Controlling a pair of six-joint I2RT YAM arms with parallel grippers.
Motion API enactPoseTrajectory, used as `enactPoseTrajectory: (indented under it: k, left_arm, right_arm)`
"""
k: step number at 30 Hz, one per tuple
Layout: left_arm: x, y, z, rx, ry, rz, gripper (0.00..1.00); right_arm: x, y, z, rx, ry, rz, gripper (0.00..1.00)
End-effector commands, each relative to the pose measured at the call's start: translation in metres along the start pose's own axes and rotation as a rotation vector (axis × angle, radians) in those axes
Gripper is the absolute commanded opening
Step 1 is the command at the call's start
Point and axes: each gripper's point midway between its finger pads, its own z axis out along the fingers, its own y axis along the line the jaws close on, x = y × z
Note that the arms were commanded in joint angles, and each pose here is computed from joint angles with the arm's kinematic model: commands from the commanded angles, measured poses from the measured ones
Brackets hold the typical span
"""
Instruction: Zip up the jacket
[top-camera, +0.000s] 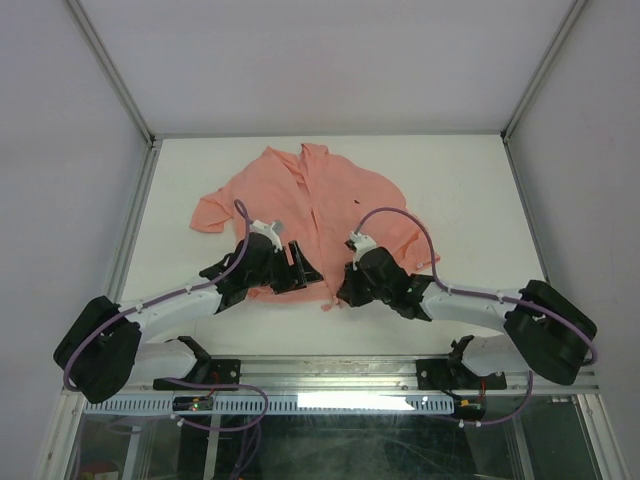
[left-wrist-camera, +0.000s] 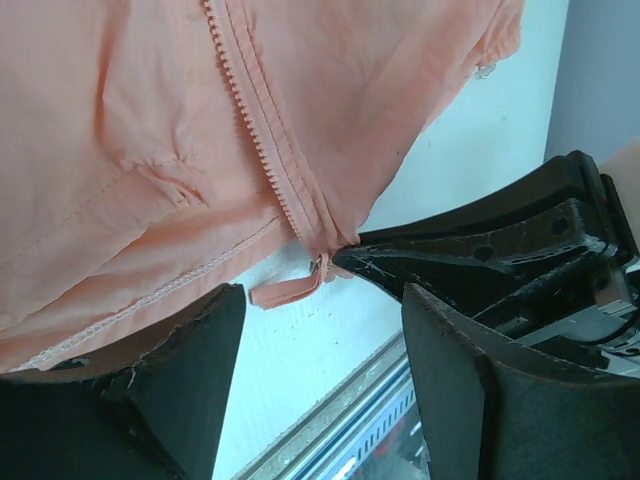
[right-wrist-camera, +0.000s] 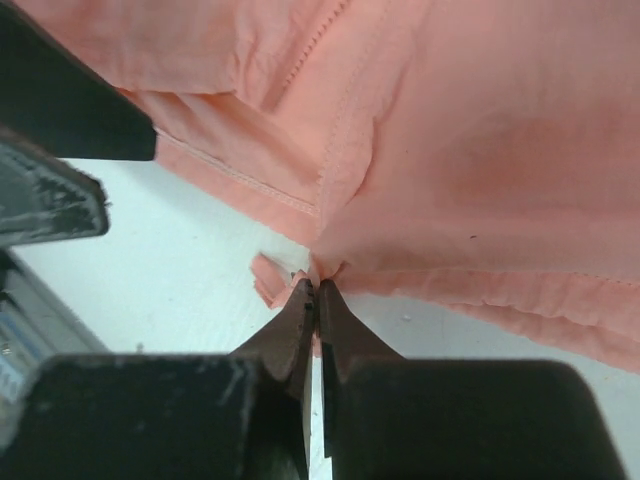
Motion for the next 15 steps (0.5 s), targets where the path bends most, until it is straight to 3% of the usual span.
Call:
enactPoseTrajectory:
  k: [1,9,15]
  left_arm:
    - [-0.016,-0.03,-0.009,0.139,-0.072,-0.019,0.65]
    - [-0.015,-0.049,-0.006,0.253,-0.067,-0.059,0.6]
    - [-0.015,-0.037,0.001,0.252,-0.098,-0.143,0.55]
  right_arm:
    - [-0.055,0.043,-0.024,-0.258,-0.249,0.037,0.0]
    - [-0.063,0.055,-0.038,-0.391,-0.351,0.036,0.0]
    - [-0.064,0.057,-0.04,-0.423,-0.376,0.059,0.0]
